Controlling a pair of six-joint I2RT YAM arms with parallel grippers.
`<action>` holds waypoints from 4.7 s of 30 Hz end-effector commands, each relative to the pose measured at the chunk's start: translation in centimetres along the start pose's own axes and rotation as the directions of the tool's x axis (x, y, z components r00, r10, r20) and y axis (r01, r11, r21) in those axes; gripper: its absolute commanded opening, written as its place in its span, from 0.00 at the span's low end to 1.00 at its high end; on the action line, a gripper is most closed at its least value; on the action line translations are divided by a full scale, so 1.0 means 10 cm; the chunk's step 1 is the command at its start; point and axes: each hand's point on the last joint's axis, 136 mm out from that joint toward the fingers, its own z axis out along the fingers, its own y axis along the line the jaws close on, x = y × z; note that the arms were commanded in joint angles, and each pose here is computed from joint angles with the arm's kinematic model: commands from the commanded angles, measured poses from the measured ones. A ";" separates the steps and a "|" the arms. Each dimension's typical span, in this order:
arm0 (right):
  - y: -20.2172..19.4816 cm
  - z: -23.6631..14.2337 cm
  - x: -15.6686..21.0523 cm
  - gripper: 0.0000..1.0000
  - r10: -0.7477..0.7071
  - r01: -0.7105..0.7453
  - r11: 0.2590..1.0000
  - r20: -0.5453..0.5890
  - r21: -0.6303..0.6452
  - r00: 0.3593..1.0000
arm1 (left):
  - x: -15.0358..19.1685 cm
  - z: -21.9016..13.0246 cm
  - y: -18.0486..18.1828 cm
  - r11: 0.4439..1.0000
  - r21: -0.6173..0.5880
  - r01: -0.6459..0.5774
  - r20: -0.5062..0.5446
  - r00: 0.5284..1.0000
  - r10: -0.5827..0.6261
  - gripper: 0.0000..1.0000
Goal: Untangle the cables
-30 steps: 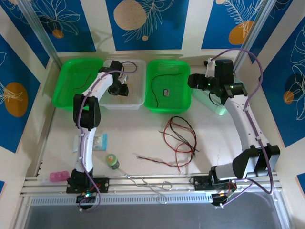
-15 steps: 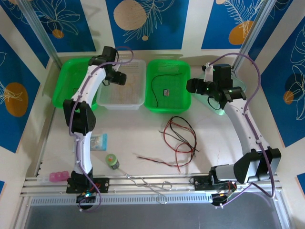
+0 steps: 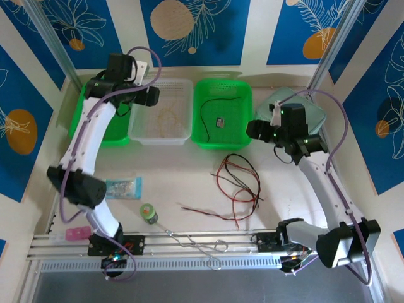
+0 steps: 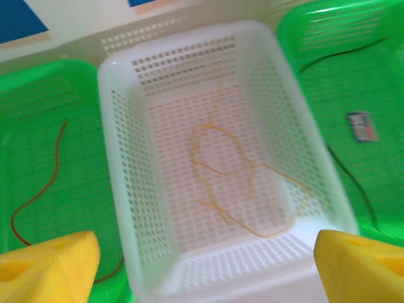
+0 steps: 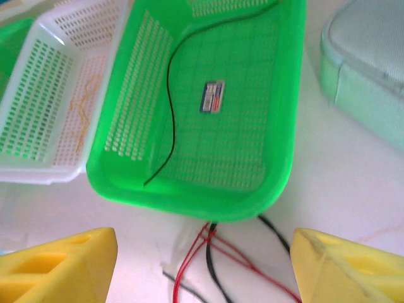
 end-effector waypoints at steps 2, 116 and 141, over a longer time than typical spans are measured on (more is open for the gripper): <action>-0.02 0.01 0.55 0.72 0.145 -0.142 0.989 -0.104 0.038 0.984 | 0.35 -0.18 -0.37 0.988 0.135 0.071 0.008 0.997 -0.073 0.86; 2.50 -1.58 -1.29 0.00 -0.424 0.839 0.526 0.812 -0.140 0.401 | 0.87 -0.84 -1.11 0.778 0.523 0.348 -0.025 0.919 -0.394 0.74; 1.99 -0.32 0.00 0.00 -0.494 0.711 0.689 0.625 -0.143 0.604 | 0.17 -1.08 -1.87 0.640 0.737 0.220 0.031 0.934 -0.357 0.52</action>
